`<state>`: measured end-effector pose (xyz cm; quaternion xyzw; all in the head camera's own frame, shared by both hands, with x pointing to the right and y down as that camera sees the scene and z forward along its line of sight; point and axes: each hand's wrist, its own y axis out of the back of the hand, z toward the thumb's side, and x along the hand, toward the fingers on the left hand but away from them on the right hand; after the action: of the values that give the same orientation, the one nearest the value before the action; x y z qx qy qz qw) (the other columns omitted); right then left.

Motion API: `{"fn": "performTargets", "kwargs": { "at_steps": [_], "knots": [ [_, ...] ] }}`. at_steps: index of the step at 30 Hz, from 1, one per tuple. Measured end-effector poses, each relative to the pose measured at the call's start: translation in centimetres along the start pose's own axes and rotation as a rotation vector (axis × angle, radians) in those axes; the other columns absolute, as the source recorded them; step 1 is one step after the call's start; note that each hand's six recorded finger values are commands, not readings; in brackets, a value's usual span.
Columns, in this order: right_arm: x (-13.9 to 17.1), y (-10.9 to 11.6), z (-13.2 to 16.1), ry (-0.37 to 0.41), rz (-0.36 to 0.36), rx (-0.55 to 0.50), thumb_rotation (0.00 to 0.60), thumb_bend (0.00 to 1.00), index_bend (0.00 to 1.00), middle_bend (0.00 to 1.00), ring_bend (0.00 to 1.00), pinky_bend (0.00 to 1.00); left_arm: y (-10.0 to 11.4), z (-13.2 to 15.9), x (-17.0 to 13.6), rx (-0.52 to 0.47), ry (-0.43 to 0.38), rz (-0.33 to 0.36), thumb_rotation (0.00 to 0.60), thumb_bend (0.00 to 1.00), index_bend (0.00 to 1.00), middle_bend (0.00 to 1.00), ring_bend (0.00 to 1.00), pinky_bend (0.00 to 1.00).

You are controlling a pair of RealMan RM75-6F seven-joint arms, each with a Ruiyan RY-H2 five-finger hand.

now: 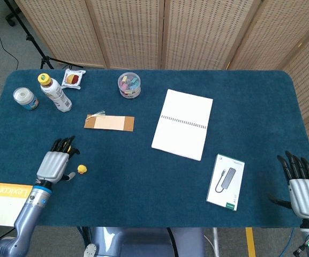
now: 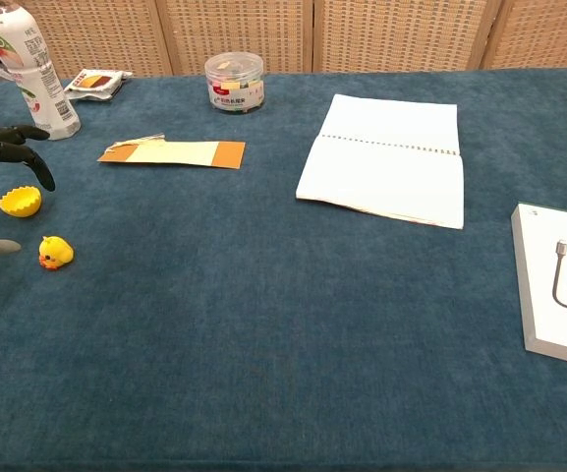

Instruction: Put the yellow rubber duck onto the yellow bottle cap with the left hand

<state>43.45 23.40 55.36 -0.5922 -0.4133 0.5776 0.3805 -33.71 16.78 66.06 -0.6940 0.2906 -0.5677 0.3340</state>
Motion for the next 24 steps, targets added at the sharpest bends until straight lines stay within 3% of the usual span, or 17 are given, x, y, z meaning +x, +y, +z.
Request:
{"fn": "performTargets", "kwargs": {
  "at_steps": [24],
  "knots": [
    [0.1, 0.3, -0.3, -0.001, -0.009, -0.010, 0.600, 0.00, 0.00, 0.00, 0.00, 0.00, -1.9, 1.1, 0.9, 0.064, 0.011, -0.053, 0.600, 0.21, 0.41, 0.00, 0.00, 0.00]
  ]
}}
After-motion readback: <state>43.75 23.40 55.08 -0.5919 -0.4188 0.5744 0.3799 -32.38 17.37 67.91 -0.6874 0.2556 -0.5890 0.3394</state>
